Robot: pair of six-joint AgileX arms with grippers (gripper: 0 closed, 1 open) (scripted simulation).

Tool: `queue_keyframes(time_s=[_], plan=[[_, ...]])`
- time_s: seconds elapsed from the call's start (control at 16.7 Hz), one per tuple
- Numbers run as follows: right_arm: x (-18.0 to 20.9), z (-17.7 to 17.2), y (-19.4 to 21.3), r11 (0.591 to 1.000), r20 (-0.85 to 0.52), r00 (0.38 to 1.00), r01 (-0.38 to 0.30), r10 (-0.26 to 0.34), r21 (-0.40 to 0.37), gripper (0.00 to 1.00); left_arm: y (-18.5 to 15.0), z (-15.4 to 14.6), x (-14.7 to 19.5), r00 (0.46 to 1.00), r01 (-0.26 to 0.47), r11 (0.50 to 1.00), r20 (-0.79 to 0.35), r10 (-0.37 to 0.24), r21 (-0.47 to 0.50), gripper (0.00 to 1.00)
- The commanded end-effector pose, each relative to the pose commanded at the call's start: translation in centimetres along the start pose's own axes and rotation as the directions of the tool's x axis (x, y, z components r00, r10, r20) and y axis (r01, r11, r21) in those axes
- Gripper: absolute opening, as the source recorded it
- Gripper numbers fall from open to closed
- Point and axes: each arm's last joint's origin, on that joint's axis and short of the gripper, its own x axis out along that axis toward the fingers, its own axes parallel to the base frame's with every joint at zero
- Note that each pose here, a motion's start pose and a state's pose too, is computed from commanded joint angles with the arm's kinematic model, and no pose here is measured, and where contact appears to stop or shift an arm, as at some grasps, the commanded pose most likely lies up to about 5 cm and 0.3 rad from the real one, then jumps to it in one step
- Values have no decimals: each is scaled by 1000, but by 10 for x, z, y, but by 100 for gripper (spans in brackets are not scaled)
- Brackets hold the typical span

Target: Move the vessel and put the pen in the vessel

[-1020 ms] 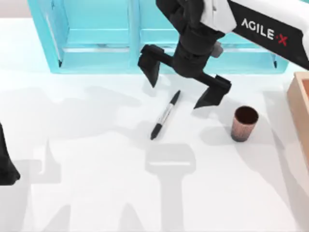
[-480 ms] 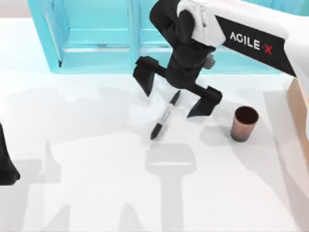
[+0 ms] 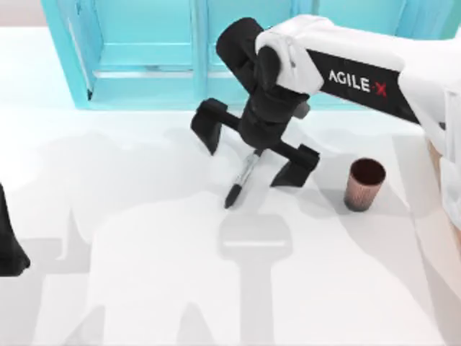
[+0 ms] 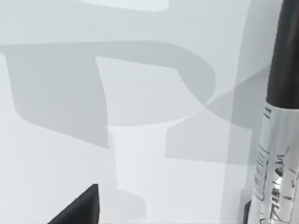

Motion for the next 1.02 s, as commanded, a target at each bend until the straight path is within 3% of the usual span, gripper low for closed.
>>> queue_keyframes(time_s=[0.06,0.84,1.02], plan=[[0,0,0,1000,0,1000,0,0,0,100,0,0,0,1000,0,1000,0,0,0,100],[0,0,0,1000,0,1000,0,0,0,2,0,0,0,1000,0,1000,0,0,0,100],[0,0,0,1000,0,1000,0,0,0,0,0,0,0,1000,0,1000,0,0,0,100]])
